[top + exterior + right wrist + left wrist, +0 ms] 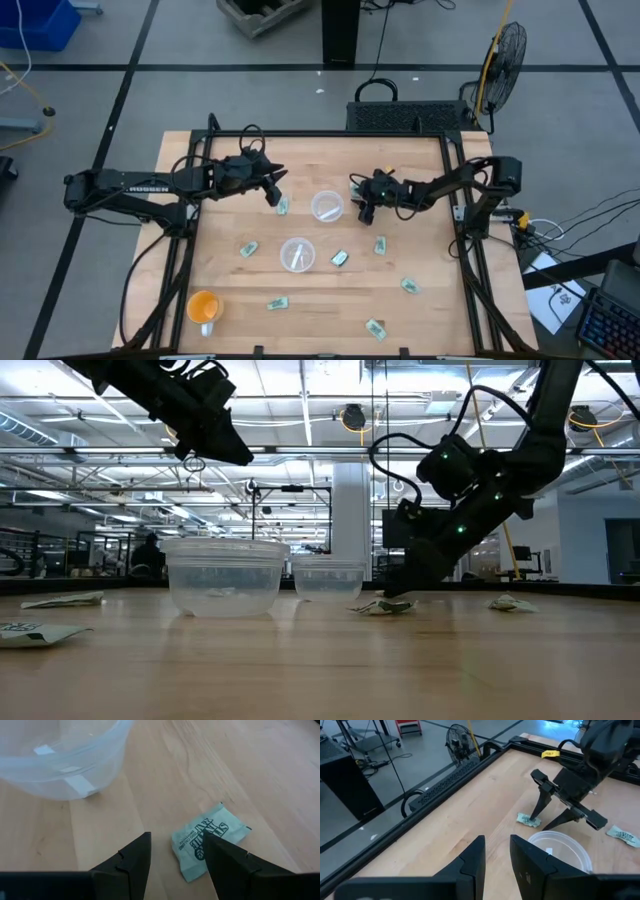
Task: Pick and place Stevia / Truvia into bins
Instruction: Put the stevia packet into the top transparent container
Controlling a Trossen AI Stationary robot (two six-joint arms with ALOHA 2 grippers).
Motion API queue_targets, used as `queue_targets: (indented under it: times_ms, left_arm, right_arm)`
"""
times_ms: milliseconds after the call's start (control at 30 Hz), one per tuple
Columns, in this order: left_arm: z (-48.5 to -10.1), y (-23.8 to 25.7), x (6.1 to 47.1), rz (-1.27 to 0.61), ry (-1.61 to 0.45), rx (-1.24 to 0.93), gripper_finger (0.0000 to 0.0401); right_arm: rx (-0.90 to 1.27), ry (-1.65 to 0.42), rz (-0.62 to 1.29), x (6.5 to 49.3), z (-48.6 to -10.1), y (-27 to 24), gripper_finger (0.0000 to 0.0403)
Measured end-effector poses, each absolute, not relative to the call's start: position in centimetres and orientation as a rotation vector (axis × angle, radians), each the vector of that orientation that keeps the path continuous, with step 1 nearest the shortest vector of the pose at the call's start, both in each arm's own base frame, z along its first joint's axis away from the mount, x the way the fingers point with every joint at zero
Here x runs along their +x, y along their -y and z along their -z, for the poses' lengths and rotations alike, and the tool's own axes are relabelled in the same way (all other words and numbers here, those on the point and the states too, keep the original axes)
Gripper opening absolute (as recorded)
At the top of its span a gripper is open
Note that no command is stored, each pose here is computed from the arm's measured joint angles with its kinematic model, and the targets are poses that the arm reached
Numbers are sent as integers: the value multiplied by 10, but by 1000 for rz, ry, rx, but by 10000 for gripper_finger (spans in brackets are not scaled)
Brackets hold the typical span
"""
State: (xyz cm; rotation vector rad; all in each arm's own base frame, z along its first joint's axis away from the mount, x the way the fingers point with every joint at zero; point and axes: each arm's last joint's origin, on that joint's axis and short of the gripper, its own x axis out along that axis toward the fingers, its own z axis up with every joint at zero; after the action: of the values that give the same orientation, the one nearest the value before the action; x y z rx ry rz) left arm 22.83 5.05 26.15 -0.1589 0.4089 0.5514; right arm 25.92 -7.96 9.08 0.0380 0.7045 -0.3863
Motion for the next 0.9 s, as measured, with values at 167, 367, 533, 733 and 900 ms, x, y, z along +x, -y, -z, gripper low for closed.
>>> queue_targets:
  times_ms: [167,367,533,733,900]
  left_arm:
    - [-261,-50,228,-551,-414,-158,93]
    - [-260,-50,228,-552,-430,-157,93]
    - [-258,-50,227,-554,-452,-155,93]
    - [-257,-50,226,-555,-463,-154,93]
    - [-257,-50,226,-555,-465,-159,93]
  right_arm:
    - [50,-708,400,258,-90,83,170]
    - [66,-709,422,256,-90,89,121]
    - [64,-711,437,255,-90,92,37]
    - [67,-673,451,256,-94,92,8]
    - [12,-579,504,258,-120,85,2]
